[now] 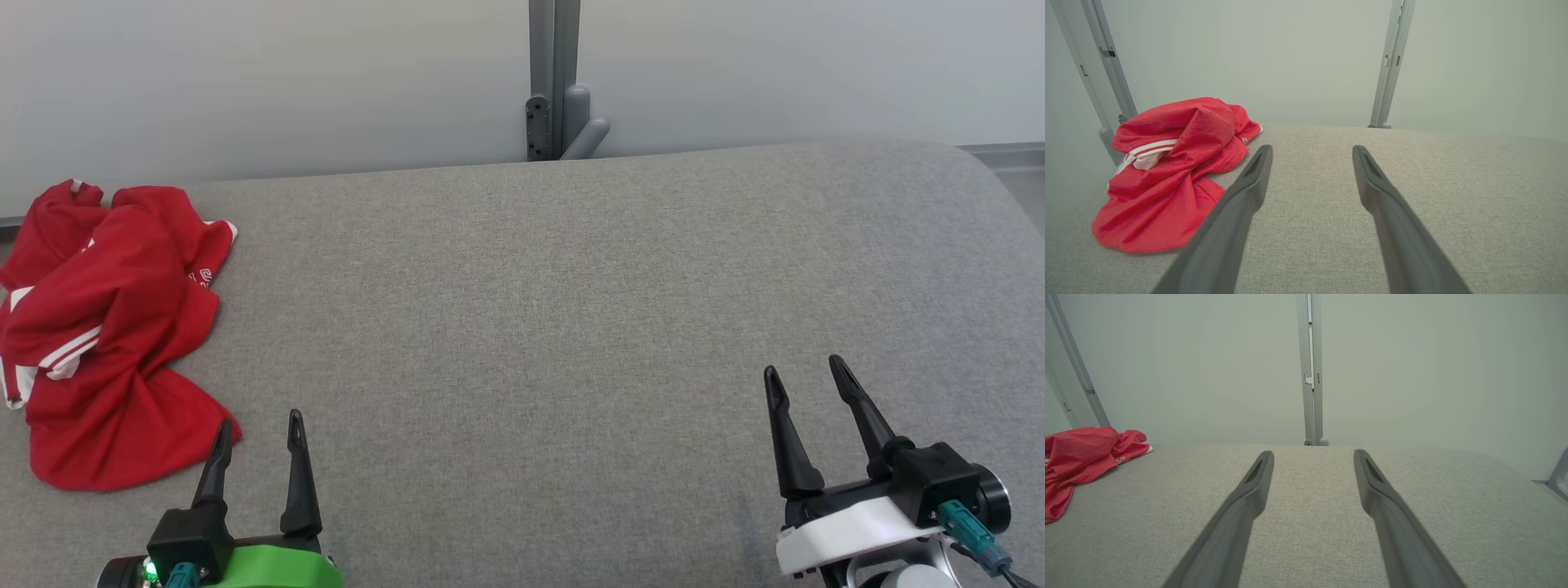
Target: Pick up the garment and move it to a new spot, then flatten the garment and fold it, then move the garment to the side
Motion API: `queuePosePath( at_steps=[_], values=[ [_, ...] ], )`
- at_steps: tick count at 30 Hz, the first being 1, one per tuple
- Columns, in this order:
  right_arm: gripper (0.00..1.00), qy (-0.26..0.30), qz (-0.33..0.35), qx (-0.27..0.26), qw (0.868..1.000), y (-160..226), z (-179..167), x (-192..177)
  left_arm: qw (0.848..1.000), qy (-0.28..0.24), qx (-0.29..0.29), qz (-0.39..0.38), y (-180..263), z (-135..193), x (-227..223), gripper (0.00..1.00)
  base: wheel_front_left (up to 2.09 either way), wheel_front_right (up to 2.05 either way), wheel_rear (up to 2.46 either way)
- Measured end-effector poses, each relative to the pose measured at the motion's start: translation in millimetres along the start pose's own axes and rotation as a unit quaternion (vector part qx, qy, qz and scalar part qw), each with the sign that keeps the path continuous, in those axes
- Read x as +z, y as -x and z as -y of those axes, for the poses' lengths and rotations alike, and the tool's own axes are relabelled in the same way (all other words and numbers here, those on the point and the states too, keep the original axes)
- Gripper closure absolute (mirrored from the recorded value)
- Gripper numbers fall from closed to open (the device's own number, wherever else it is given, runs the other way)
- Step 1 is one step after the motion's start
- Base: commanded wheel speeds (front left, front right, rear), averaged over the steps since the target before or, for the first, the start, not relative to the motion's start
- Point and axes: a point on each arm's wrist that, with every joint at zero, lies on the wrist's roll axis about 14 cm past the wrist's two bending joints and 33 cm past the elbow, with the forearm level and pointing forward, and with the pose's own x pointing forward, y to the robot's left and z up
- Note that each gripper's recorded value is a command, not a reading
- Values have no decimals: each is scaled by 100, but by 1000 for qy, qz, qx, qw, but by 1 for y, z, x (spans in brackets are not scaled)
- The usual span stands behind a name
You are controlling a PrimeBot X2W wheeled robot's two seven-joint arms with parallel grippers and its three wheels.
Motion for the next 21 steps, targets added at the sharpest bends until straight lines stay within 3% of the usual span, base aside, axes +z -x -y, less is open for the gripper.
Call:
queuePosePath(
  at_steps=[21],
  values=[
    [0,-1,1,6,1000,-4,-3,0,1000,-1,13,0,5,-9,0,0,0,0,0]
  ],
)
